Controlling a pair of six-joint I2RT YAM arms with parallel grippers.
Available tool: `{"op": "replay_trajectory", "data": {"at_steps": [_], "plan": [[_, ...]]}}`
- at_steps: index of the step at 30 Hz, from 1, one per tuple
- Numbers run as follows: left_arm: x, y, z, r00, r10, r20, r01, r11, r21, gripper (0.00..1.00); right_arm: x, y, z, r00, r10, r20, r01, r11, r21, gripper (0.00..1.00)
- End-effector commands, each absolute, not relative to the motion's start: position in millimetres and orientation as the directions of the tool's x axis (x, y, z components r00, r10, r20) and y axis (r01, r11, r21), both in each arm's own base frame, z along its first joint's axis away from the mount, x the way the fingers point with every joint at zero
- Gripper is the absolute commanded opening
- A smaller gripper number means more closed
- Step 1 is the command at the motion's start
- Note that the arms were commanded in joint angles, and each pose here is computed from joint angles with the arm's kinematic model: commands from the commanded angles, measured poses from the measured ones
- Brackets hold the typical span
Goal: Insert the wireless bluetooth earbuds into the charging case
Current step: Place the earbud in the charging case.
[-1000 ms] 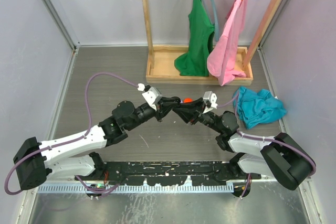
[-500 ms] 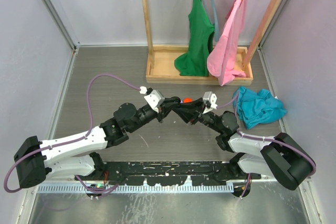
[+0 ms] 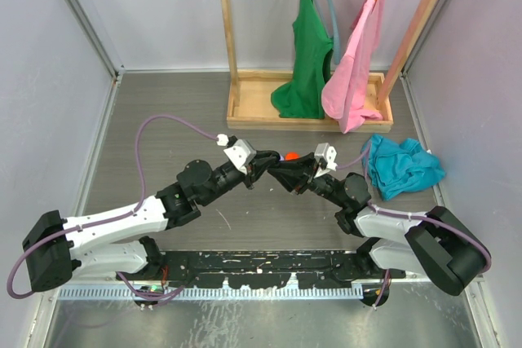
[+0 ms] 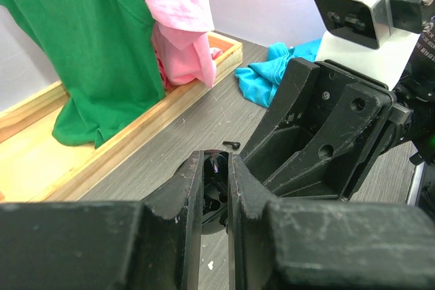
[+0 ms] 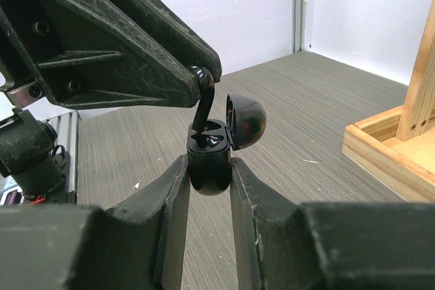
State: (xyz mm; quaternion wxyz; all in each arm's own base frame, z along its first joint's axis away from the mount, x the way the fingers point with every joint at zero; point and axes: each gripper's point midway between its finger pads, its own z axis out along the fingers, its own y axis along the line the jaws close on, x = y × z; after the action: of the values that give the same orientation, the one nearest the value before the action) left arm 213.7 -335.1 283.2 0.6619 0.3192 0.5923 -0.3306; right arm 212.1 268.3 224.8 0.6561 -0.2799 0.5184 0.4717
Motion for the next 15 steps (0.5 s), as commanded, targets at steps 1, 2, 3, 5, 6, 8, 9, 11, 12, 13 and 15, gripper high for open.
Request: {"op": "replay_trajectory", "data": {"at_steps": [1,2,3,5,6,8,9,11,12,13,15], "plan": [[216.3,-334.3,307.1,0.131,-0.122,-0.984,0.801,0.597,0.032,0.06,206.6,265.3,248.6,0.110,0.373,-0.921,-0.917,0.396,0.052,0.01],[215.8,-334.6,305.5,0.129,-0.117,-0.985,0.802,0.596,0.034,0.06,206.6,265.2,248.3,0.110,0.373,-0.921,-0.916,0.397,0.052,0.01],[215.6,-334.9,304.7,0.129,-0.112,-0.985,0.803,0.595,0.037,0.06,206.7,265.1,248.2,0.110,0.372,-0.922,-0.916,0.398,0.051,0.01],[215.4,-335.3,301.4,0.128,-0.097,-0.987,0.801,0.597,0.045,0.06,207.1,265.3,248.5,0.111,0.373,-0.921,-0.916,0.398,0.051,0.01],[215.7,-335.2,299.9,0.128,-0.089,-0.988,0.800,0.598,0.050,0.06,207.1,265.6,249.5,0.113,0.374,-0.921,-0.916,0.397,0.050,0.01],[214.6,-335.6,297.3,0.127,-0.080,-0.989,0.801,0.596,0.055,0.06,207.2,265.8,249.2,0.112,0.373,-0.921,-0.916,0.397,0.050,0.01],[213.6,-335.9,296.3,0.127,-0.076,-0.989,0.803,0.593,0.057,0.06,207.5,265.4,248.7,0.112,0.372,-0.921,-0.916,0.399,0.049,0.01],[212.8,-336.0,292.6,0.126,-0.062,-0.990,0.803,0.593,0.064,0.06,207.3,265.2,248.2,0.113,0.371,-0.922,-0.915,0.400,0.049,0.01],[212.6,-335.9,290.7,0.124,-0.056,-0.991,0.802,0.594,0.067,0.06,207.3,264.9,248.3,0.115,0.371,-0.921,-0.915,0.402,0.048,0.01],[212.4,-335.9,289.1,0.123,-0.049,-0.991,0.801,0.595,0.071,0.06,207.7,264.7,248.9,0.117,0.372,-0.921,-0.914,0.404,0.047,0.01],[211.1,-336.2,288.5,0.126,-0.041,-0.991,0.801,0.593,0.077,0.06,208.1,264.3,249.5,0.122,0.372,-0.920,-0.912,0.407,0.044,0.01]]}}
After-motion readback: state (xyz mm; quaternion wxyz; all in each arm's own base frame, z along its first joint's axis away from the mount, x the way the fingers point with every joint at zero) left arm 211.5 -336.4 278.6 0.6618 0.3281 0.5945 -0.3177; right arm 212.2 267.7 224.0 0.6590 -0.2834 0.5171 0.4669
